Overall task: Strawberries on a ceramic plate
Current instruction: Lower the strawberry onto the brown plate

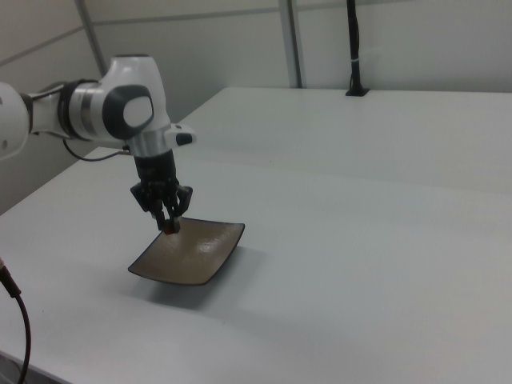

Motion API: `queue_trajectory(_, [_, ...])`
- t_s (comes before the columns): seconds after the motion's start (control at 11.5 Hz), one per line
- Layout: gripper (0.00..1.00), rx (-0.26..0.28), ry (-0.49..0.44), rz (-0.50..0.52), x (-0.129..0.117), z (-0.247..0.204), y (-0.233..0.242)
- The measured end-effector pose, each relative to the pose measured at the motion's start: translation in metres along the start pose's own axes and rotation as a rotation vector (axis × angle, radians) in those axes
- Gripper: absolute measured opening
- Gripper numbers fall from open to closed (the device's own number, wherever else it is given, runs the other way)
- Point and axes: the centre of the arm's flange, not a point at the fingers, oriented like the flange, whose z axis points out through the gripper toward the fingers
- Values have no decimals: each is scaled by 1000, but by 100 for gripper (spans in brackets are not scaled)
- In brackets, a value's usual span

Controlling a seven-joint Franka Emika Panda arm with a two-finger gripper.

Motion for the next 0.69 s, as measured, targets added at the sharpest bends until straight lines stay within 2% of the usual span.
queue_trajectory(0.26, [32,5,51,1,1,42,-1])
queue_trajectory(0.69, [32,1,180,0,9,87,-2])
